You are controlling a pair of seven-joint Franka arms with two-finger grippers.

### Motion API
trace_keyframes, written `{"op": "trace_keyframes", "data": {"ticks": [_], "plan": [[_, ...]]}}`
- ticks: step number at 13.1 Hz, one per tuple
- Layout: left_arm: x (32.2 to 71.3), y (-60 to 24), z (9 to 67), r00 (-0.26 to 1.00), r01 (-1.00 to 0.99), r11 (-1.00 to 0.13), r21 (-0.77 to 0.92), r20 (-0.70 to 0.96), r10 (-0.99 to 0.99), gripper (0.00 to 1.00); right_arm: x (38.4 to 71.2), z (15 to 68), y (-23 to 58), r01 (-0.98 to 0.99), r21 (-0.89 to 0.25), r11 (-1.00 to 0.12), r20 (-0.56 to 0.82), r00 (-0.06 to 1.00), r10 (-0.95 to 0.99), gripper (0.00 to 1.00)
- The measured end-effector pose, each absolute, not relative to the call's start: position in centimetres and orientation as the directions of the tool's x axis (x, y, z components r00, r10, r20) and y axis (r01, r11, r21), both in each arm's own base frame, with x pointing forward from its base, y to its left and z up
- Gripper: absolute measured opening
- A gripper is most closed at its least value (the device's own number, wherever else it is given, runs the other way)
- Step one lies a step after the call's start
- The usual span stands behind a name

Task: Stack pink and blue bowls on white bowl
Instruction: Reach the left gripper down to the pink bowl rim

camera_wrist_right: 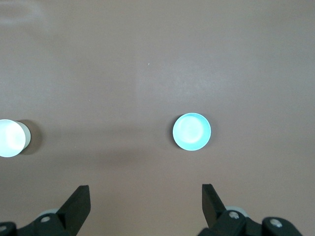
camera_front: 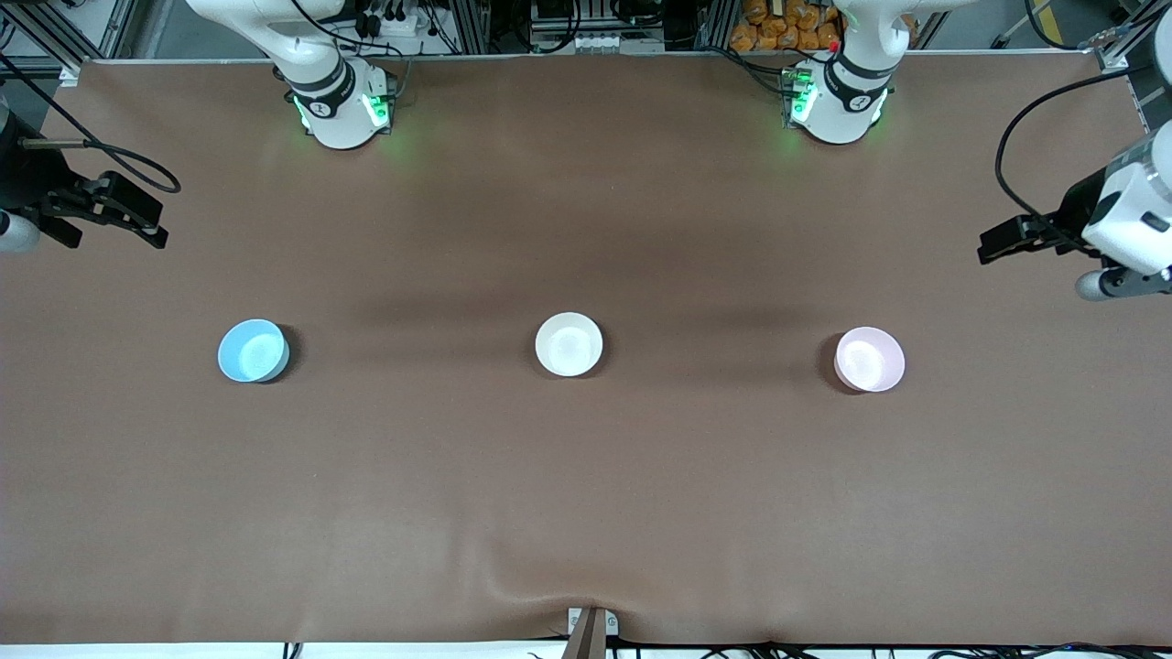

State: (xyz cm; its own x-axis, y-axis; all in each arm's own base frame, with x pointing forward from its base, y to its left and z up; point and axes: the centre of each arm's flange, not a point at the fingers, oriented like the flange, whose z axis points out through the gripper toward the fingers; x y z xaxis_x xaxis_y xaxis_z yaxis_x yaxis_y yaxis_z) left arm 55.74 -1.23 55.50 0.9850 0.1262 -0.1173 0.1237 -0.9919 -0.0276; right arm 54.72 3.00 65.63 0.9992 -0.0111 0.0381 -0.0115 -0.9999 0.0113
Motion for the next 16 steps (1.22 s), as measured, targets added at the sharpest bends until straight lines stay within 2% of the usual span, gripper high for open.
{"op": "trace_keyframes", "data": {"ticks": [5,10,16], "plan": [[56.1,-0.2,48.1,0.987,0.140,-0.990,-0.020,-0.076,0.141,1.00,54.7,65.6,3.0,-0.012,0.011,-1.000,0.038,0.999,-0.011,1.00],[55.7,1.3,36.5,0.986,0.165,-0.986,-0.003,-0.006,0.165,1.00,54.7,65.6,3.0,-0.011,0.011,-1.000,0.038,0.999,-0.011,1.00],[56.9,2.4,24.2,0.983,0.186,-0.982,0.014,-0.006,0.186,0.97,54.7,65.6,3.0,-0.011,0.011,-1.000,0.038,0.999,-0.011,1.00]]}}
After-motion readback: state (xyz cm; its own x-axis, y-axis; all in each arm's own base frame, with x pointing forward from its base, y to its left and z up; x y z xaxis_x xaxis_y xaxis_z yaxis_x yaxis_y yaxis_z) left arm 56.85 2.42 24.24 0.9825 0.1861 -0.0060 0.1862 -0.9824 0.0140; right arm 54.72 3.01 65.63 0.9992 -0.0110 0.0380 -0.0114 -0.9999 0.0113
